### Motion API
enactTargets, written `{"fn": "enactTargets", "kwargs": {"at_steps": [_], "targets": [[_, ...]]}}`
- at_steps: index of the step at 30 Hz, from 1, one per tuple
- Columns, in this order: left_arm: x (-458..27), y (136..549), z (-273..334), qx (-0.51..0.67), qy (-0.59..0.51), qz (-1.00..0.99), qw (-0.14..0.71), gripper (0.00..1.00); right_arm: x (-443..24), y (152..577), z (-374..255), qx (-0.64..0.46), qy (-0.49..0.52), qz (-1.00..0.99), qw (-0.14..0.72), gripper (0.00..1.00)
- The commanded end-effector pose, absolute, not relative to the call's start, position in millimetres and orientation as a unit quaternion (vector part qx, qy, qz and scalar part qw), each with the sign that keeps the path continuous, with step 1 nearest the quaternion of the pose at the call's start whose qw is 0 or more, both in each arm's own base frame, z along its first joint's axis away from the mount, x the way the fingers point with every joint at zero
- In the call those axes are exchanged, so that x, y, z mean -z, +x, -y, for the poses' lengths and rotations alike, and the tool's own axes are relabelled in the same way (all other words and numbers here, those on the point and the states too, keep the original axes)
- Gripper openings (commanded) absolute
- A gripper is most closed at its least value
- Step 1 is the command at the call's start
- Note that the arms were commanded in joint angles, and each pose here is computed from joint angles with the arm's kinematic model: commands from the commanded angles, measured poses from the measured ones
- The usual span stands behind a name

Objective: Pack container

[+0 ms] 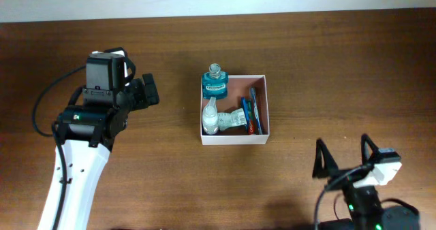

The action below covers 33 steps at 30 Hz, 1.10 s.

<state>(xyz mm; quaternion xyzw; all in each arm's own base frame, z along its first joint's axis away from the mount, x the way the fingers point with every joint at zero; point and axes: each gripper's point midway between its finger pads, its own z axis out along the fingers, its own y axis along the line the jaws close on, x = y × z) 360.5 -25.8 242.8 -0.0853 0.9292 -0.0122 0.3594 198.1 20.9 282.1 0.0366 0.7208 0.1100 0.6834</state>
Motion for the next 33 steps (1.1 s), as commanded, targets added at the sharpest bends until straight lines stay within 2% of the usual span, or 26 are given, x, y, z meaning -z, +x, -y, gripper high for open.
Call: {"fn": "enactTargets", "kwargs": {"at_steps": [1, 11, 20, 33], "targets": [[-249.2, 359.7, 25.5, 0.018, -0.090, -0.926, 0.367, 0.99, -256.8, 216.1, -14.6, -0.091, 0.042, -0.709, 0.698, 0.98], [-249.2, 359.8, 25.6, 0.018, -0.090, -0.926, 0.367, 0.99, -233.0, 238.7, -6.6, -0.053, 0.023, -0.642, 0.765, 0.98], [-249.2, 359.7, 25.5, 0.018, -0.090, -0.926, 0.367, 0.99, -205.2, 244.2, -2.9, -0.005, -0.007, -0.669, 0.743, 0.98], [-249.2, 359.7, 25.5, 0.018, -0.090, -0.926, 0.367, 0.99, -157.6, 246.1, -3.4, -0.002, -0.012, -0.731, 0.682, 0.98]]}}
